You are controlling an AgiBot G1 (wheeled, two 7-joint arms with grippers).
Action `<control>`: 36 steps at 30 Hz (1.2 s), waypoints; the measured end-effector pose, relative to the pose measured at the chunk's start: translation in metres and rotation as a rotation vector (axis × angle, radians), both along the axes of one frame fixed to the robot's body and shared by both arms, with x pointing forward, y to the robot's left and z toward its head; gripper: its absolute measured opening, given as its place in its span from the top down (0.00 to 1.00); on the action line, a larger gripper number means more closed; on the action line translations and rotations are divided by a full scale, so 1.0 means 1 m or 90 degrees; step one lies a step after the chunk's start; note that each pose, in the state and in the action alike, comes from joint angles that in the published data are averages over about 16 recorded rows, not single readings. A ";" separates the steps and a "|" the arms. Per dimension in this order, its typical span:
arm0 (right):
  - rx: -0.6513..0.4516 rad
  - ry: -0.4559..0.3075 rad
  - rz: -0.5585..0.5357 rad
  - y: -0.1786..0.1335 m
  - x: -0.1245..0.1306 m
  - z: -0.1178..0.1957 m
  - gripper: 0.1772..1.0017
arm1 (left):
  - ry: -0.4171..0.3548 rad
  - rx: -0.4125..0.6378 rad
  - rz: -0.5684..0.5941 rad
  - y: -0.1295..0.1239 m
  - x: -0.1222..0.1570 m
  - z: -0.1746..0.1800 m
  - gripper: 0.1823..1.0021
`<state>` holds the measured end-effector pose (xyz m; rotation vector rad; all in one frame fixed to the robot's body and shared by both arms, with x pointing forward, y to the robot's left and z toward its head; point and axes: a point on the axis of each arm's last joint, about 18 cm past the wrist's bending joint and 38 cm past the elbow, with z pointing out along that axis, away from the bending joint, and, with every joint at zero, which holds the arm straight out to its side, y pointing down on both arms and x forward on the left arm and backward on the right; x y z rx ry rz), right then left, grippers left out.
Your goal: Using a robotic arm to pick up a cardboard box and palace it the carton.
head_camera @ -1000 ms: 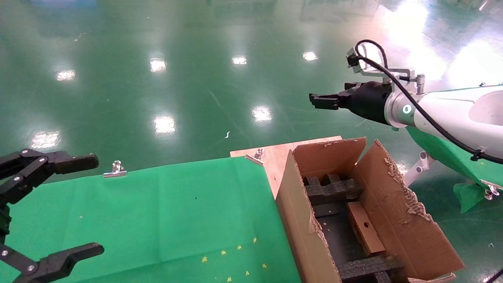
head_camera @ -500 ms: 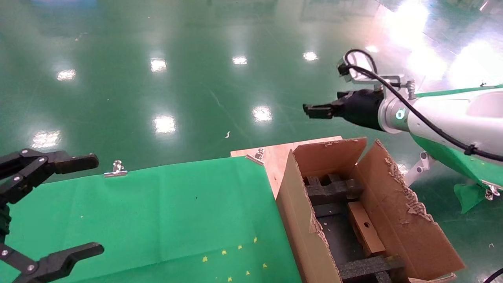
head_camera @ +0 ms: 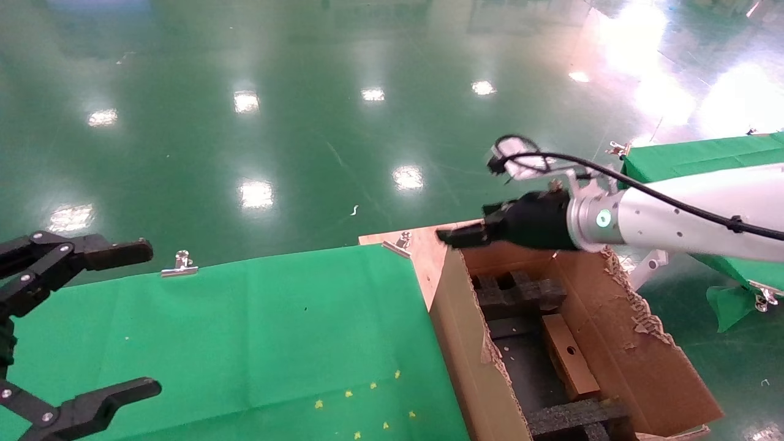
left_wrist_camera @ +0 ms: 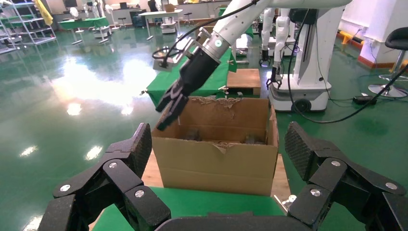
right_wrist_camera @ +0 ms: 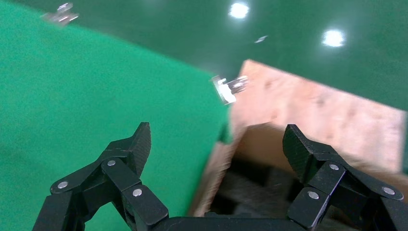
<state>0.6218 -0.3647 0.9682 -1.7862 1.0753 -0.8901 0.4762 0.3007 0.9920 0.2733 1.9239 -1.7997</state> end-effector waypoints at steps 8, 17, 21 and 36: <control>0.006 0.024 0.137 0.026 -0.019 -0.010 0.00 | 0.000 0.000 0.000 0.000 0.000 0.000 0.00; 0.018 -0.007 0.316 0.052 -0.050 -0.009 0.00 | 0.000 0.000 0.000 0.000 0.000 0.000 0.00; 0.025 -0.044 0.399 0.060 -0.066 -0.005 0.00 | 0.000 0.000 0.000 0.000 0.000 0.000 0.00; 0.045 -0.288 0.656 0.065 -0.136 0.021 0.00 | 0.000 0.000 0.000 0.000 0.000 0.000 0.00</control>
